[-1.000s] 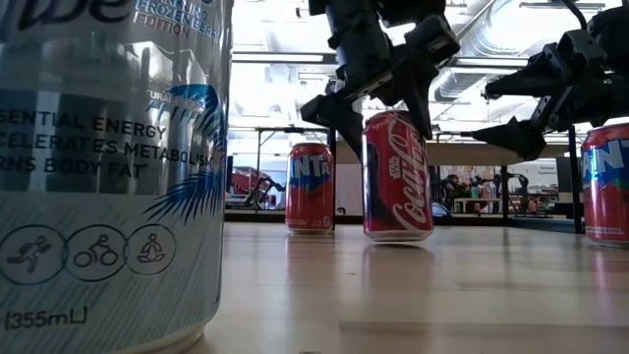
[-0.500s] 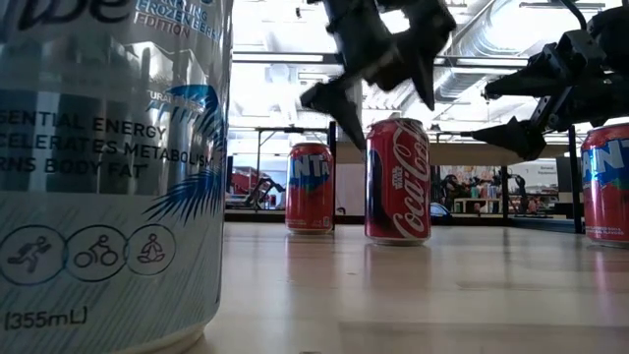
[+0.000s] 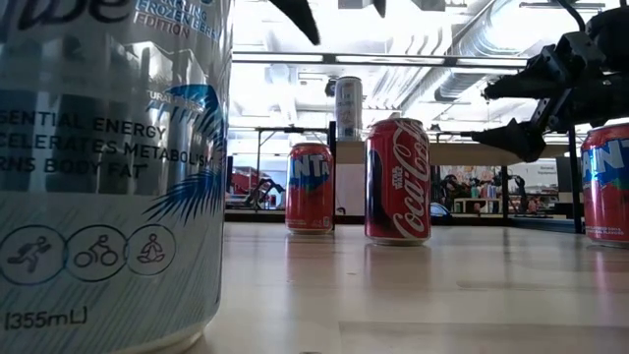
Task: Place canned beverage on shelf
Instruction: Put the left red soda can on the shelf
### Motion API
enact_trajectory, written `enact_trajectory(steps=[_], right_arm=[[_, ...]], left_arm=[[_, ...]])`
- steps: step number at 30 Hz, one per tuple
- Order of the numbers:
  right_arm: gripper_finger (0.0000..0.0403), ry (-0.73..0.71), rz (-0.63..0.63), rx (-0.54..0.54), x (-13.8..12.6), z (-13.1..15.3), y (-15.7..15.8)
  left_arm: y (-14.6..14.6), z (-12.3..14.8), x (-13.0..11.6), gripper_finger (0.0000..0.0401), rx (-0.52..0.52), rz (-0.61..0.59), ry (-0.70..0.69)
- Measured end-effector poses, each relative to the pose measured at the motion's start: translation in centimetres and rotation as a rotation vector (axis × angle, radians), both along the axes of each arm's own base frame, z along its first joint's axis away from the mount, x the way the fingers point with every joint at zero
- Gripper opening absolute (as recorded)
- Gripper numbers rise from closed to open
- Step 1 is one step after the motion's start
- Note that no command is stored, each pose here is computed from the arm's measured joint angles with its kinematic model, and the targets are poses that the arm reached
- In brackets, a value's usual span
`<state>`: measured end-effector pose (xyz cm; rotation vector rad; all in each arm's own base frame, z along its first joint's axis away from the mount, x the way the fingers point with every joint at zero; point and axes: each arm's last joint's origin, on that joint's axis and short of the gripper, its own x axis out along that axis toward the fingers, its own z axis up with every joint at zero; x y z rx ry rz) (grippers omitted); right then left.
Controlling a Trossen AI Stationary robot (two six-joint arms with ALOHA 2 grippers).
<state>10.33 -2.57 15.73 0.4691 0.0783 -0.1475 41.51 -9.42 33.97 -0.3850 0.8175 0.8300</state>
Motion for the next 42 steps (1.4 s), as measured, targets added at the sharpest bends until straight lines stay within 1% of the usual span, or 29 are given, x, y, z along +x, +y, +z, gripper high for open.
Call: enact_trajectory(steps=[5, 7, 9, 11, 16, 19, 23, 25, 28, 30, 32, 33, 35, 38, 42], right_arm=[[0.0399, 0.001, 0.0, 0.0, 0.0, 0.0, 0.0], [0.0399, 0.002, 0.003, 0.001, 0.0, 0.0, 0.0], [0.0399, 0.003, 0.003, 0.001, 0.0, 0.0, 0.0], [0.0399, 0.003, 0.003, 0.001, 0.0, 0.0, 0.0], [0.0399, 0.002, 0.002, 0.001, 0.0, 0.0, 0.0], [0.0399, 0.002, 0.002, 0.001, 0.0, 0.0, 0.0], [0.0399, 0.002, 0.003, 0.001, 0.0, 0.0, 0.0], [0.0399, 0.002, 0.003, 0.001, 0.0, 0.0, 0.0], [0.0399, 0.002, 0.002, 0.001, 0.0, 0.0, 0.0], [0.0399, 0.002, 0.002, 0.001, 0.0, 0.0, 0.0], [0.0399, 0.002, 0.002, 0.001, 0.0, 0.0, 0.0], [0.0399, 0.002, 0.002, 0.001, 0.0, 0.0, 0.0], [0.0399, 0.002, 0.002, 0.001, 0.0, 0.0, 0.0], [0.0399, 0.003, 0.002, 0.001, 0.0, 0.0, 0.0], [0.0399, 0.003, -0.001, 0.001, 0.0, 0.0, 0.0]], left_arm=[[-2.4, -2.6, -0.5, 0.0395, 0.378, 0.122, -0.095], [-3.1, -3.7, -0.8, 0.0395, 0.48, 0.154, -0.142], [-3.6, -4.8, -1.1, 0.0395, 0.517, 0.181, -0.179], [-3.9, -5.9, -1.4, 0.0395, 0.521, 0.208, -0.21], [-3.8, -8.1, -1.9, 0.0395, 0.579, 0.254, -0.274], [-3.6, -8.5, -2.3, 0.0395, 0.582, 0.266, -0.279], [-2.4, -7.6, -3.1, 0.0395, 0.59, 0.275, -0.261], [-1.4, -7.0, -3.3, 0.0395, 0.571, 0.279, -0.223], [-0.1, -6.5, -3.4, 0.0394, 0.493, 0.252, -0.148], [0.5, -6.6, -3.4, 0.0394, 0.403, 0.2, -0.084], [1.1, -6.8, -3.4, 0.0394, 0.336, 0.137, -0.05], [1.4, -6.9, -3.4, 0.0394, 0.317, 0.116, -0.055], [2.1, -7.1, -3.8, 0.0394, 0.312, 0.086, -0.078], [3.0, -7.7, -4.6, 0.0394, 0.289, 0.04, -0.164], [5.1, -9.1, -6.7, 0.0394, 0.187, -0.062, -0.31]])
